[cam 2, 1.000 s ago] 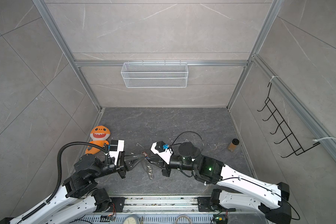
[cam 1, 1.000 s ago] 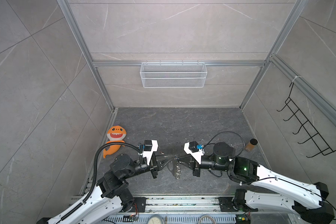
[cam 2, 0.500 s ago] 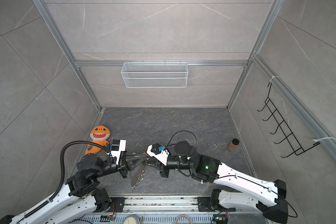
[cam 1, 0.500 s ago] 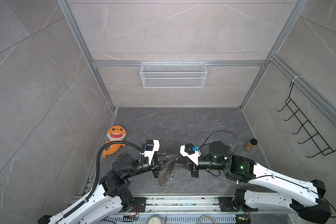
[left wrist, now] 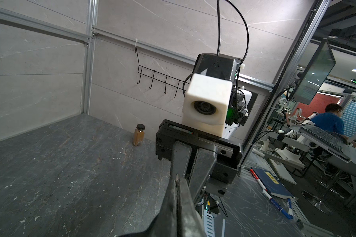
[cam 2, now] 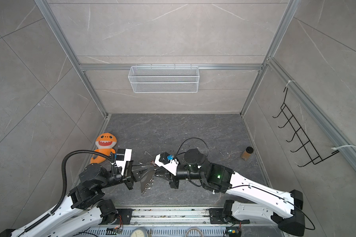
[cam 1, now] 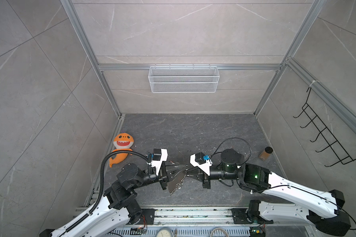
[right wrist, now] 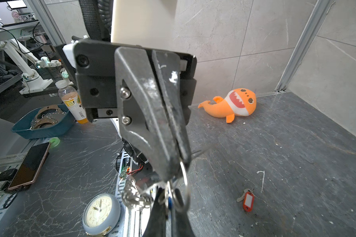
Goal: Remove the keys from the keyring
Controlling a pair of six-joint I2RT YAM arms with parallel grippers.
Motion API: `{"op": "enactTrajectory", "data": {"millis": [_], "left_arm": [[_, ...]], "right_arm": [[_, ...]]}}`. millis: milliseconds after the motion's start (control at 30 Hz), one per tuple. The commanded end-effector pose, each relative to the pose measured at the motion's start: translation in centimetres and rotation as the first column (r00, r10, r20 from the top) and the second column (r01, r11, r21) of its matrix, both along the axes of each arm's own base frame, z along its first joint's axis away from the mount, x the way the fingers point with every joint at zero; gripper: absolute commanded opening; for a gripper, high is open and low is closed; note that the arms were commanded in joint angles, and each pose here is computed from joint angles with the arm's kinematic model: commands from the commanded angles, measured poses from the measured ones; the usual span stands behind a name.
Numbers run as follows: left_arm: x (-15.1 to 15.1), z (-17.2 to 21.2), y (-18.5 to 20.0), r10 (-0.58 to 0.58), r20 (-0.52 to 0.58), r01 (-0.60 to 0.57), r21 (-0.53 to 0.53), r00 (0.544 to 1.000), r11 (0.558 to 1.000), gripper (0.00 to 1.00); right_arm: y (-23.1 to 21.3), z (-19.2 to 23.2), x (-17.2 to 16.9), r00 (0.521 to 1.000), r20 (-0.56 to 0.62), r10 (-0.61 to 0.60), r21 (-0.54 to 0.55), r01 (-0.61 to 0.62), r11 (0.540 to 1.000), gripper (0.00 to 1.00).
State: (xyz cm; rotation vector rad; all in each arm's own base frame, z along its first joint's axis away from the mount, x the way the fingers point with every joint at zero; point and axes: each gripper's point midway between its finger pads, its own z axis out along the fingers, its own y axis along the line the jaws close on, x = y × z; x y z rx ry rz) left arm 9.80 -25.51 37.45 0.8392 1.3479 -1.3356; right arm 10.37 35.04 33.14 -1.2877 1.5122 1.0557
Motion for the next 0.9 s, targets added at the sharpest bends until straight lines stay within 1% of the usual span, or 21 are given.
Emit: {"op": "enactTrajectory", "data": {"millis": [0, 67, 200, 300, 467, 533, 600, 733, 867], "left_arm": [[-0.6, 2.6, 0.7, -0.002, 0.069, 0.007, -0.066, 0.998, 0.998, 0.0], [-0.7, 2.5, 0.7, -0.006, 0.07, 0.01, -0.062, 0.998, 0.998, 0.0], [-0.8, 2.6, 0.9, -0.002, 0.07, 0.006, -0.061, 0.998, 0.998, 0.0], [-0.9, 2.6, 0.9, -0.001, 0.072, 0.006, -0.058, 0.997, 0.998, 0.0], [-1.1, 2.4, 0.9, -0.016, 0.075, 0.02, -0.052, 0.997, 0.998, 0.0], [-1.1, 2.3, 0.8, -0.021, 0.075, 0.025, -0.049, 0.997, 0.998, 0.0], [-1.2, 2.2, 0.9, -0.019, 0.075, 0.023, -0.046, 0.997, 0.999, 0.0], [-1.2, 2.2, 1.2, -0.008, 0.081, 0.013, -0.053, 0.997, 0.999, 0.0], [-1.0, 2.1, 1.3, 0.006, 0.079, -0.002, -0.054, 0.997, 0.999, 0.0]], "right_arm": [[-0.4, -0.2, -0.8, 1.0, -0.011, 0.024, -0.043, -0.025, 0.999, 0.18], [-0.7, 0.2, -0.9, 1.0, -0.01, 0.019, -0.041, -0.02, 0.999, 0.32], [-2.1, 1.1, -0.8, 1.0, 0.022, -0.017, -0.036, 0.018, 0.999, 0.42], [-3.3, 2.1, -0.4, 0.997, 0.052, -0.065, -0.008, 0.065, 0.998, 0.47], [-3.8, 4.8, 1.0, 0.984, 0.051, -0.169, 0.115, 0.162, 0.98, 0.5], [-3.6, 5.5, 1.3, 0.983, 0.035, -0.181, 0.164, 0.173, 0.971, 0.52], [-3.0, 5.8, 1.3, 0.989, 0.007, -0.146, 0.186, 0.142, 0.972, 0.53], [-2.3, 6.2, 1.8, 0.995, -0.091, -0.041, 0.244, 0.063, 0.968, 0.54], [-1.6, 6.2, 0.8, 0.993, -0.108, 0.049, 0.26, -0.019, 0.966, 0.53]]}}
